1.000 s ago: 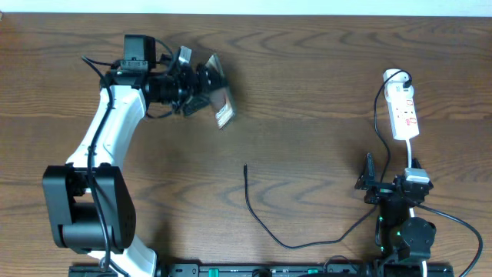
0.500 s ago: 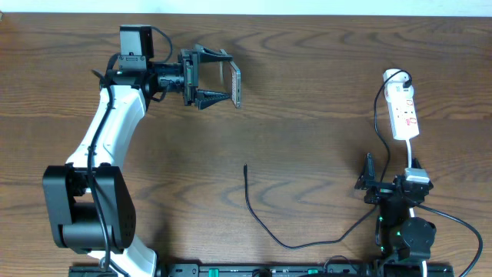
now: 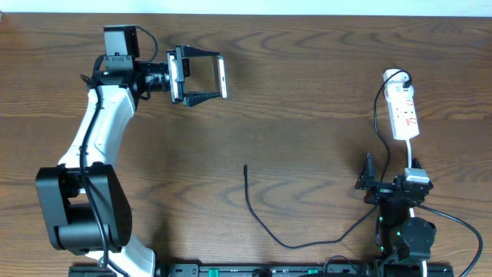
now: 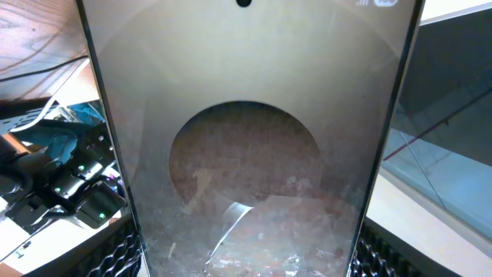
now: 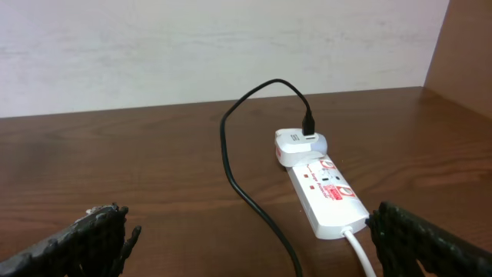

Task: Plug charger to phone and switch on socket
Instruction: 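Lift the phone with the left gripper and raise it upright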

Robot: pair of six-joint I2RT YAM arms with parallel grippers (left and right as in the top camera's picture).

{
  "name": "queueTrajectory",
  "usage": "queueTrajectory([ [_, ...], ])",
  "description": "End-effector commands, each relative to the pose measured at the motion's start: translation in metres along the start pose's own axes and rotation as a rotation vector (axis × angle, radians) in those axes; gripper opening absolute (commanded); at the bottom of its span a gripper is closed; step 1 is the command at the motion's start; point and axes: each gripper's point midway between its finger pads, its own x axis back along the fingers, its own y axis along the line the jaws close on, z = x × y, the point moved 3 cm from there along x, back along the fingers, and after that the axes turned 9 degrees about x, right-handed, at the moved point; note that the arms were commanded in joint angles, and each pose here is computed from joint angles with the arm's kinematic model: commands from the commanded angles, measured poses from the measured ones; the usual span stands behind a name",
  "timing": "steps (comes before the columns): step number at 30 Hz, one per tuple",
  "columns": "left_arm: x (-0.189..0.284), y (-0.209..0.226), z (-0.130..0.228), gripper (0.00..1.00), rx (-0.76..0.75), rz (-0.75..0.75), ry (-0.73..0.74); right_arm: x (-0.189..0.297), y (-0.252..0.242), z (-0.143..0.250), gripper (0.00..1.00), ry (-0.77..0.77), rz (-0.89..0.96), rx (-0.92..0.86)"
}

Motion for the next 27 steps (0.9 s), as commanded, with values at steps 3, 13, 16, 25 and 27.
queueTrajectory([
  [3,0.0028,-0.0062,0.0256,0.07,-0.055,-0.006,0.054,0.0002,0.0014,0.0003,0.99,-0.001,-0.005,-0.012],
  [13,0.0028,-0.0063,0.0256,0.07,-0.055,-0.006,0.054,0.0002,0.0014,0.0003,0.99,0.0,-0.005,-0.012],
  [16,0.0028,-0.0063,0.0256,0.07,-0.055,-0.006,0.054,0.0002,0.0014,0.0003,0.99,-0.001,-0.005,-0.012],
  [25,0.0028,-0.0067,0.0242,0.07,-0.055,-0.004,0.044,0.0002,0.0014,0.0003,0.99,0.0,-0.005,-0.012],
  [27,0.0028,-0.0067,0.0241,0.07,-0.055,-0.004,0.044,0.0002,0.0014,0.0003,0.99,0.0,-0.005,-0.012],
])
